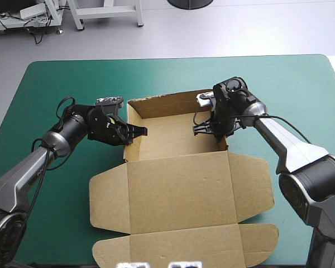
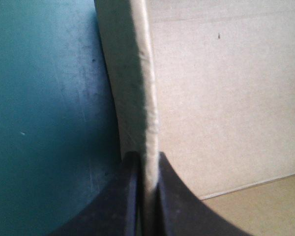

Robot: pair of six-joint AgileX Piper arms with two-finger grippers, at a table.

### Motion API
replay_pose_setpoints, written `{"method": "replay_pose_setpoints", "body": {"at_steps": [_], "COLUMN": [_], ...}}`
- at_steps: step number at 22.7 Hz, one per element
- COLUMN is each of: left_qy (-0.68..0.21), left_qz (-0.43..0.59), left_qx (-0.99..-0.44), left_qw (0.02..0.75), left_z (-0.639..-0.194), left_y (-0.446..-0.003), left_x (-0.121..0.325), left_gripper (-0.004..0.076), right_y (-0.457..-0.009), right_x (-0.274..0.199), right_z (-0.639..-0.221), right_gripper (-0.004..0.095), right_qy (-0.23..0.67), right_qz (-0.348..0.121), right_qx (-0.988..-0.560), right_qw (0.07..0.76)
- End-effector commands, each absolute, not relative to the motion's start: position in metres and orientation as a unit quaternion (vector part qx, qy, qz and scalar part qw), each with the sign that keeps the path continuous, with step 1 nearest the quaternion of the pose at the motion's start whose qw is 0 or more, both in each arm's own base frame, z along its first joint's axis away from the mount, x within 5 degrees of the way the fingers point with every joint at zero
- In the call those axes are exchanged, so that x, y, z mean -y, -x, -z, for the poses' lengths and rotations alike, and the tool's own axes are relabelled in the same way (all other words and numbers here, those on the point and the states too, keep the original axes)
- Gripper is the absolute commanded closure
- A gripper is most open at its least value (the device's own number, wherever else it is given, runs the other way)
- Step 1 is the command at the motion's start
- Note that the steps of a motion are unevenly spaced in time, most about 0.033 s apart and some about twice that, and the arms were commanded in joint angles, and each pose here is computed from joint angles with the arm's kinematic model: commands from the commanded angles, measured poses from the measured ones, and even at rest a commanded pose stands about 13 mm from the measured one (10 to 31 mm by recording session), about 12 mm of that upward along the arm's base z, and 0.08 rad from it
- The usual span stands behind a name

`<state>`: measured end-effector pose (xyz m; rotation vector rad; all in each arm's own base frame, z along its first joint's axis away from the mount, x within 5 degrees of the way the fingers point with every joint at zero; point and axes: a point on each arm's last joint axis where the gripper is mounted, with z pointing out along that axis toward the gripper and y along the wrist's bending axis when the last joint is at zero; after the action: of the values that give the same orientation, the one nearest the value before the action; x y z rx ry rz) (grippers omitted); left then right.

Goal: Fold the box

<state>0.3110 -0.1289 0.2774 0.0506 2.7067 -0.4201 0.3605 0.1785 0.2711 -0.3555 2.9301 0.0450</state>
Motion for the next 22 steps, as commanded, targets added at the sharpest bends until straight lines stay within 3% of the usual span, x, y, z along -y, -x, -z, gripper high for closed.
{"method": "replay_pose_setpoints", "body": {"at_steps": [1, 10, 17, 20, 22], "left_qy": [-0.019, -0.056, -0.038, -0.034, -0.035], "left_qz": [0.15, 0.064, 0.116, 0.125, 0.121], "left_qx": [-0.968, -0.986, -0.979, -0.982, -0.984], "left_qw": [0.199, 0.141, 0.161, 0.14, 0.125], "left_z": [-0.293, -0.283, -0.286, -0.285, -0.285], "left_y": [-0.305, -0.296, -0.299, -0.296, -0.293], "left_x": [0.131, 0.118, 0.127, 0.129, 0.127], "left_gripper": [0.0733, 0.0733, 0.0733, 0.0729, 0.0693], "right_y": [-0.349, -0.348, -0.351, -0.351, -0.351], "right_x": [-0.186, -0.2, -0.196, -0.196, -0.196], "right_z": [-0.292, -0.279, -0.275, -0.275, -0.275], "right_gripper": [0.0926, 0.0927, 0.0914, 0.076, 0.057], "right_qy": [0.121, 0.107, 0.136, 0.144, 0.162], "right_qz": [-0.057, -0.122, -0.092, -0.091, -0.088], "right_qx": [-0.985, -0.985, -0.984, -0.983, -0.98], "right_qw": [0.106, 0.064, 0.068, 0.069, 0.071]}}
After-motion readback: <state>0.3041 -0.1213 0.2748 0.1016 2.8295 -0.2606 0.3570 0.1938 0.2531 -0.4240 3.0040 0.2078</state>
